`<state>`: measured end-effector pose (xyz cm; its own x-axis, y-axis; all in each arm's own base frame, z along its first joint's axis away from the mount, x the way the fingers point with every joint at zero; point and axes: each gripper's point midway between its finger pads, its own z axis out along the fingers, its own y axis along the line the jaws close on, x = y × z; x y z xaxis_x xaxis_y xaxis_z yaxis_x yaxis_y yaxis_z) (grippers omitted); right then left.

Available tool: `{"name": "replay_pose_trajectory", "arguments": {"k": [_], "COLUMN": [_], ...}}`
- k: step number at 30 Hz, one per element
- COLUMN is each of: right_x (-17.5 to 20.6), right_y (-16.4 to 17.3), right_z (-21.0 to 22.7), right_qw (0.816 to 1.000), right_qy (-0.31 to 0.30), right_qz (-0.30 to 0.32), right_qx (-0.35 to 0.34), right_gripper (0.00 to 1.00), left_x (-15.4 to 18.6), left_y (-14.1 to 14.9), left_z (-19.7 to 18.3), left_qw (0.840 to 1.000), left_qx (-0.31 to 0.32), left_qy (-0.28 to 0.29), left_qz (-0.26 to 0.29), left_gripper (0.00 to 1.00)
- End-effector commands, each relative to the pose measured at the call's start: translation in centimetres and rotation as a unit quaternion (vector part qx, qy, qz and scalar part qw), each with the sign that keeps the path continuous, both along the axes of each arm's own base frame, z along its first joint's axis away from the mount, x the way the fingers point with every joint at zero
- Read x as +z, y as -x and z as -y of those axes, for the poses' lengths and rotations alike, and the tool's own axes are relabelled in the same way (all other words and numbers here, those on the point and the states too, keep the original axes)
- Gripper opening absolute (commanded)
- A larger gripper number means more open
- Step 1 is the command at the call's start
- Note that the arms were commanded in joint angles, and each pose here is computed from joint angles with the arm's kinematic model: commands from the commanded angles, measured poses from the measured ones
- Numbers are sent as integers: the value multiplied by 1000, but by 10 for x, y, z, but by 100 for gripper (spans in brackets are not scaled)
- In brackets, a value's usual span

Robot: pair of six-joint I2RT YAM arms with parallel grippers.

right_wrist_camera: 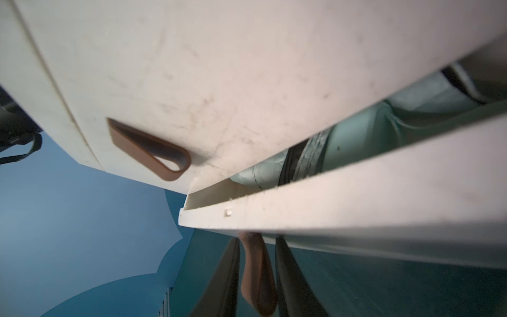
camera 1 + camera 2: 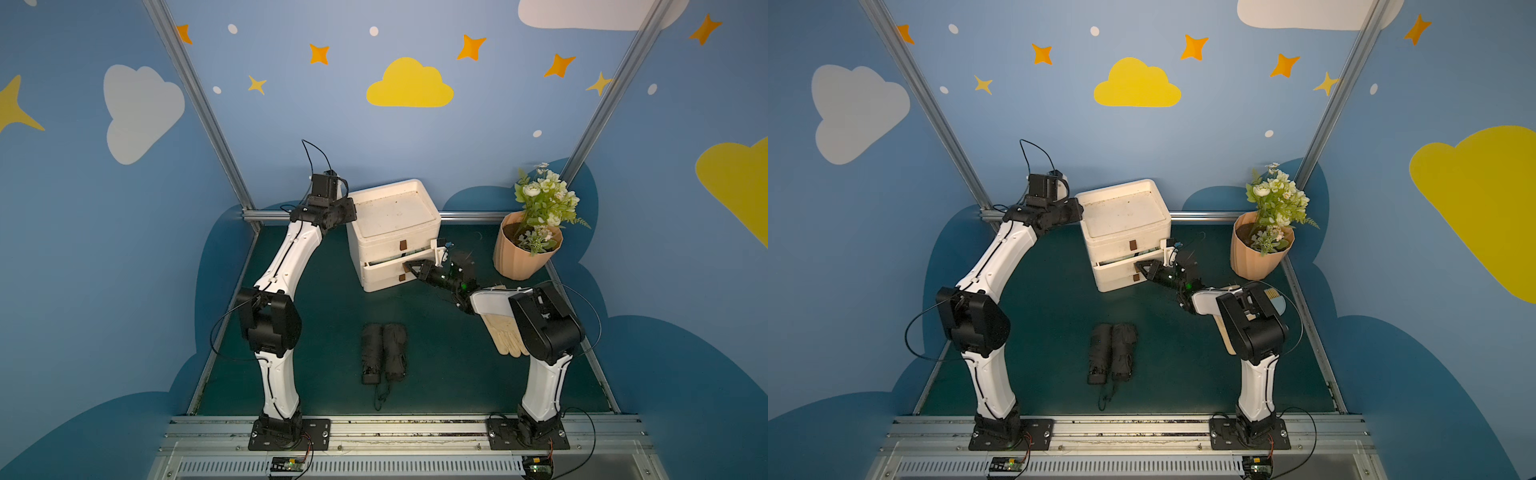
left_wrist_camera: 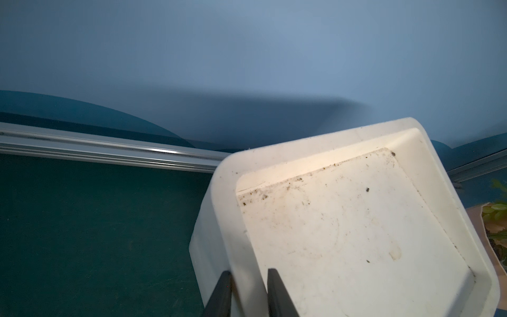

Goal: Place the umbrella in the drawer by color
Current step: Close the drawer in the storage box.

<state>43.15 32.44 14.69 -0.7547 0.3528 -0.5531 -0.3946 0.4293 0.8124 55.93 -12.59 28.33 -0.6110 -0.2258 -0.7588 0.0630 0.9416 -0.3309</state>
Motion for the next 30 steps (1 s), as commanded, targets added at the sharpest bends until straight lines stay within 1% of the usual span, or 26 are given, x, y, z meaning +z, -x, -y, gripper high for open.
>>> {"name": "replay_pose_trajectory", "arguments": {"k": [1,7,11,14,17,20,22,24,25,26,30], "right_x": [14,21,22,19,21,30,33,32,29,25,-11], "right_y": [-19,-33,-39,-37,-24,-7,6,18,22,28,42], "right_z": [-4,-6,-10,-11,-1,12,22,28,31,33,42], "right_qw": [998,994,993,993,993,992,992,994,995,996,999], "right_qy": [-18,-43,-34,-41,-38,-23,-17,-11,-9,-8,6], "right_qz": [41,58,57,50,50,73,78,81,78,73,31], "right_qx": [-42,-83,-97,-95,-99,-97,-95,-77,-66,-52,-29], "right_gripper": [26,26,27,28,31,40,50,58,61,62,74], "left_x": [-21,-23,-24,-24,-22,-19,-18,-17,-18,-17,-17], "left_y": [21,21,21,22,23,24,24,24,24,24,24], "left_z": [52,52,53,53,51,50,49,50,50,51,52], "left_qw": [996,996,996,996,996,996,996,996,996,996,996], "left_qx": [-77,-77,-78,-79,-79,-79,-77,-79,-79,-80,-82], "left_qy": [23,21,22,21,18,14,12,13,14,15,18], "left_qz": [-39,-41,-43,-44,-43,-39,-37,-37,-38,-37,-39], "left_gripper": [24,24,24,25,24,24,25,25,25,25,25]}}
